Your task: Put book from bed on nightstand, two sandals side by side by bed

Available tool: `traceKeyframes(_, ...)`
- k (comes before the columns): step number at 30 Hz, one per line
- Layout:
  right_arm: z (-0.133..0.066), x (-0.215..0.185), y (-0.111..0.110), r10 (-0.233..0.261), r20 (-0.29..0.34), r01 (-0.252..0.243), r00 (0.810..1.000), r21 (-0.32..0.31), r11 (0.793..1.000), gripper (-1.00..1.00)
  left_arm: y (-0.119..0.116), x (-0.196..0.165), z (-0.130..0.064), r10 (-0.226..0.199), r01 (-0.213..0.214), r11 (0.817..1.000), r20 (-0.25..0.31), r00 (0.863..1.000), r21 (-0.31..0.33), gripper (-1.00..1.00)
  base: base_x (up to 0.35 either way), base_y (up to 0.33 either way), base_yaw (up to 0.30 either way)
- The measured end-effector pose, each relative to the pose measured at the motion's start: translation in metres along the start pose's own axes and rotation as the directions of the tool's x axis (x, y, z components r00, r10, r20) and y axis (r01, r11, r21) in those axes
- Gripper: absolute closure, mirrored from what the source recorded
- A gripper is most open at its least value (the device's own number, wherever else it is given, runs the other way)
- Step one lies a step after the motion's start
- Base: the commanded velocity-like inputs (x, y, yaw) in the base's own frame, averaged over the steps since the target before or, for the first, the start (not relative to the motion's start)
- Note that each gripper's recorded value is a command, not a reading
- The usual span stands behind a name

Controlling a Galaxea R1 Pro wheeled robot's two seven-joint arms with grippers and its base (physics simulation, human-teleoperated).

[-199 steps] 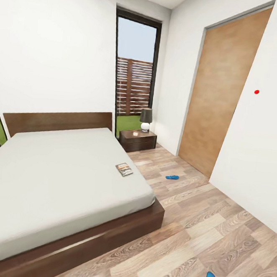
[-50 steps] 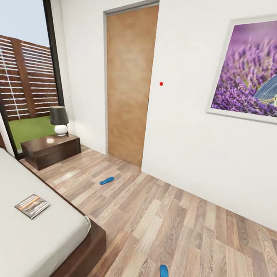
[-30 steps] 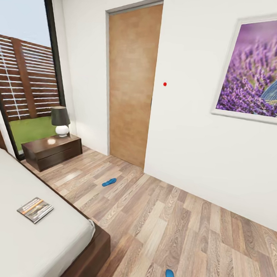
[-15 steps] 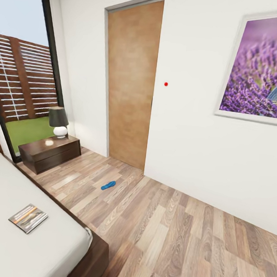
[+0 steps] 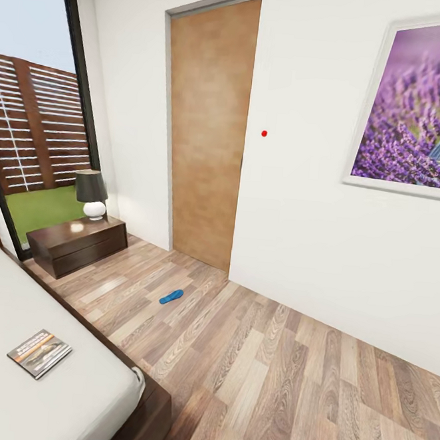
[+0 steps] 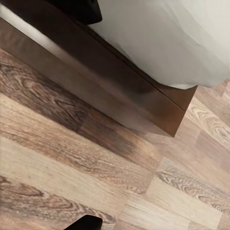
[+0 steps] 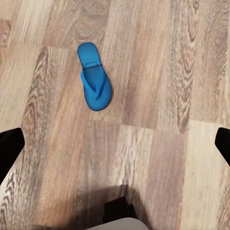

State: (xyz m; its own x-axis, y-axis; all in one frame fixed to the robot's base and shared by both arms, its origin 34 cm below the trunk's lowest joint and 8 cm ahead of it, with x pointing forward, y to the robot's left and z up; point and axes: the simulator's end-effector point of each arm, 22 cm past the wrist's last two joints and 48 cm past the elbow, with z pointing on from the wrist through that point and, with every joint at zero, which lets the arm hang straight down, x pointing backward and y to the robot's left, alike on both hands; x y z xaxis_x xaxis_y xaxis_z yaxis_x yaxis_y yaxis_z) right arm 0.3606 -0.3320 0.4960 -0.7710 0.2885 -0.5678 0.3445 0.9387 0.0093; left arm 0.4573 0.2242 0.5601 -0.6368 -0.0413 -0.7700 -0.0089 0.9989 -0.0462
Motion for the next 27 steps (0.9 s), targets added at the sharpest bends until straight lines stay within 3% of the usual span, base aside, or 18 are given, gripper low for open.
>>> traceKeyframes(27, 0.0, -0.0001, -0.0017, 0.002, 0.0, -0.002, 1.0, 0.003, 1.0, -1.0, 0.0, 0.0, 0.0, 0.0, 0.0, 1.0, 0.0, 1.0, 0.0, -1.0, 0.0, 0.0, 0.0)
